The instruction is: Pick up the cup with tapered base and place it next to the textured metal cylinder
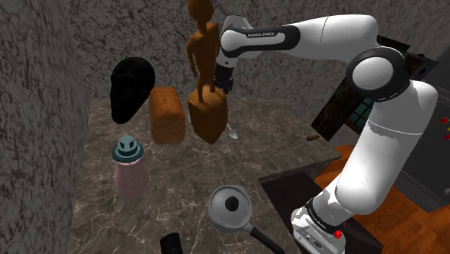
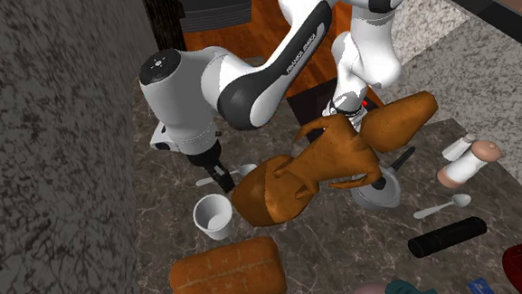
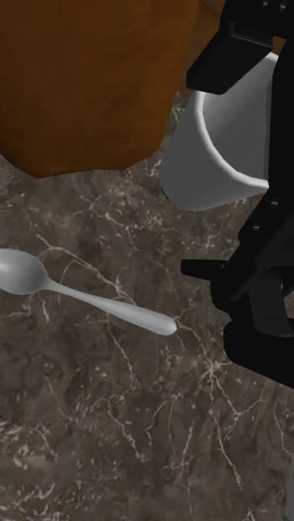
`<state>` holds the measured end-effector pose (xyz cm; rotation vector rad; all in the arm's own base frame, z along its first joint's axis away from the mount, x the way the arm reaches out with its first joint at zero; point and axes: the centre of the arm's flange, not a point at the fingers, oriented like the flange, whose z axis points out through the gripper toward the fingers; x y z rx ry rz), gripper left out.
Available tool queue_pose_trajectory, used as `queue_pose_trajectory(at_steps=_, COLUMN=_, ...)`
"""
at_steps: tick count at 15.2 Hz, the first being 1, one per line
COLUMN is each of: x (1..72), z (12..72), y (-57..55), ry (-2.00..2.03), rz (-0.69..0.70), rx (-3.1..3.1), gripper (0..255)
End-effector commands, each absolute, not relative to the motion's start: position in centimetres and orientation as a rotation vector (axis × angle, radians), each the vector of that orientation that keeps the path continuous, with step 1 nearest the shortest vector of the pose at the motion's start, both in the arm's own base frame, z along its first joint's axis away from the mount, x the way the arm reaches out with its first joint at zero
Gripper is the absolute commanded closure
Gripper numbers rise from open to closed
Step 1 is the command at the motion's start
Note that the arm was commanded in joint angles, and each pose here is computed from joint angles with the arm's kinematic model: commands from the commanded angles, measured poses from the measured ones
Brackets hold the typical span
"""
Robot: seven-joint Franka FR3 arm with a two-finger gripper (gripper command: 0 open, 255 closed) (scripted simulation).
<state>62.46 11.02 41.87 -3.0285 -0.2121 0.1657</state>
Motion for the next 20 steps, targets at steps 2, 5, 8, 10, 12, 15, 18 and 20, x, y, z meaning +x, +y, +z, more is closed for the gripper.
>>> queue_pose_trajectory(at_steps=2, x=66.2, z=40.4, y=12.0, ry=-0.218, rz=0.162, rx=-3.025, gripper=0)
queue_pose_trajectory(at_steps=5, x=67.9, z=39.2, y=12.5, ry=-0.222, rz=0.160, rx=-3.023, gripper=0)
queue_pose_trajectory(at_steps=8, x=67.7, z=37.6, y=12.7, ry=-0.222, rz=0.160, rx=-3.023, gripper=0)
queue_pose_trajectory(at_steps=10, x=67.6, z=36.6, y=12.8, ry=-0.222, rz=0.160, rx=-3.023, gripper=0)
queue_pose_trajectory(at_steps=12, x=67.5, z=35.8, y=12.9, ry=-0.222, rz=0.160, rx=-3.023, gripper=0)
queue_pose_trajectory(at_steps=15, x=67.5, z=35.8, y=12.9, ry=-0.222, rz=0.160, rx=-3.023, gripper=0)
queue_pose_trajectory(at_steps=18, x=67.5, z=35.8, y=12.9, ry=-0.222, rz=0.160, rx=-3.023, gripper=0)
queue_pose_trajectory(at_steps=20, x=67.5, z=35.8, y=12.8, ry=-0.222, rz=0.160, rx=-3.023, gripper=255)
